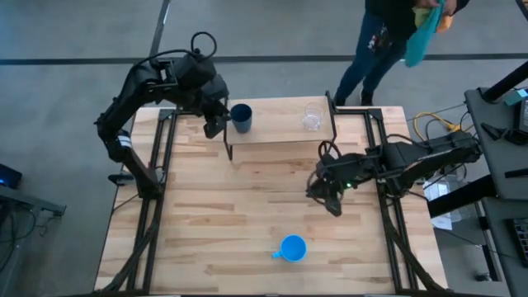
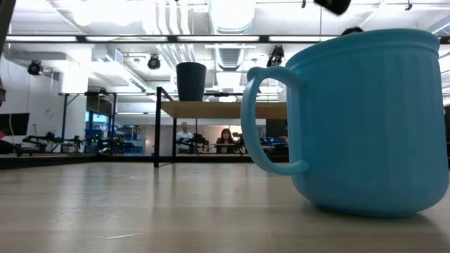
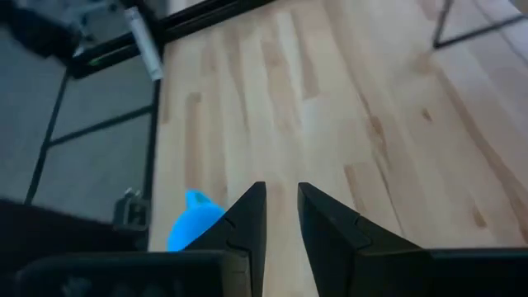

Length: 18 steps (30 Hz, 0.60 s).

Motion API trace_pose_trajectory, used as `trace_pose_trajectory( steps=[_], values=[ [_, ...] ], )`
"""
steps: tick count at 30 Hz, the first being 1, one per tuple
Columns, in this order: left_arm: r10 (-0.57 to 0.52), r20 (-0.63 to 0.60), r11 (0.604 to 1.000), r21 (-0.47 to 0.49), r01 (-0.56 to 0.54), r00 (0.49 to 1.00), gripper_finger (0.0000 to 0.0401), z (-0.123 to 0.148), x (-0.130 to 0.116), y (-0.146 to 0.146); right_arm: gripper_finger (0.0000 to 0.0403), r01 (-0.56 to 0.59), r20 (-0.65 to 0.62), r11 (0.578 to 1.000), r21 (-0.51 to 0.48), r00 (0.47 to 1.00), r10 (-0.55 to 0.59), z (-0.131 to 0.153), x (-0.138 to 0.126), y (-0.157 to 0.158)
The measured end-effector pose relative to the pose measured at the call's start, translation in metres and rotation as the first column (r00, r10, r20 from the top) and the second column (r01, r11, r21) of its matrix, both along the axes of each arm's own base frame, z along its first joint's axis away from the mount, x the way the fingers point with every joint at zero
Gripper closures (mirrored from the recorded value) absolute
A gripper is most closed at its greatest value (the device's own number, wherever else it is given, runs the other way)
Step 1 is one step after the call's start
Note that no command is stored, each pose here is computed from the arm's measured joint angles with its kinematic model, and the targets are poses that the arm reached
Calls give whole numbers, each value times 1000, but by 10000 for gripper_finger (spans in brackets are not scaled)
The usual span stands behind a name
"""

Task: Stack small to large cups/mugs on shelf
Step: Put the light blue mug on the shelf

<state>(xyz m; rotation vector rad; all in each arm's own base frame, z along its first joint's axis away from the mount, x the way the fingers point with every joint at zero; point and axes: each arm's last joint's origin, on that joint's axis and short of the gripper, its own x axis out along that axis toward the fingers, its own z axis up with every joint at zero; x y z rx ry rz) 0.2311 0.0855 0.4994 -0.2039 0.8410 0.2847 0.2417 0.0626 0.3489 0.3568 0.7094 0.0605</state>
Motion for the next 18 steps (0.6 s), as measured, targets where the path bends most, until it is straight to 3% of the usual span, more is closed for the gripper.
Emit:
trace_pose_trajectory(
  steps=[6, 13, 18],
  values=[
    [-37, 27, 999, 10, 37, 999, 308, 6, -8, -12, 335, -115, -117, 993, -41, 987, 109, 7, 0, 27],
    [-72, 52, 997, 18, 71, 996, 308, 12, -16, -24, 335, -197, -303, 979, -55, 937, 171, -30, 44, 64],
    [-81, 56, 997, 21, 80, 995, 308, 13, -18, -27, 335, -243, -409, 969, 41, 881, 238, -48, 66, 70]
  ],
)
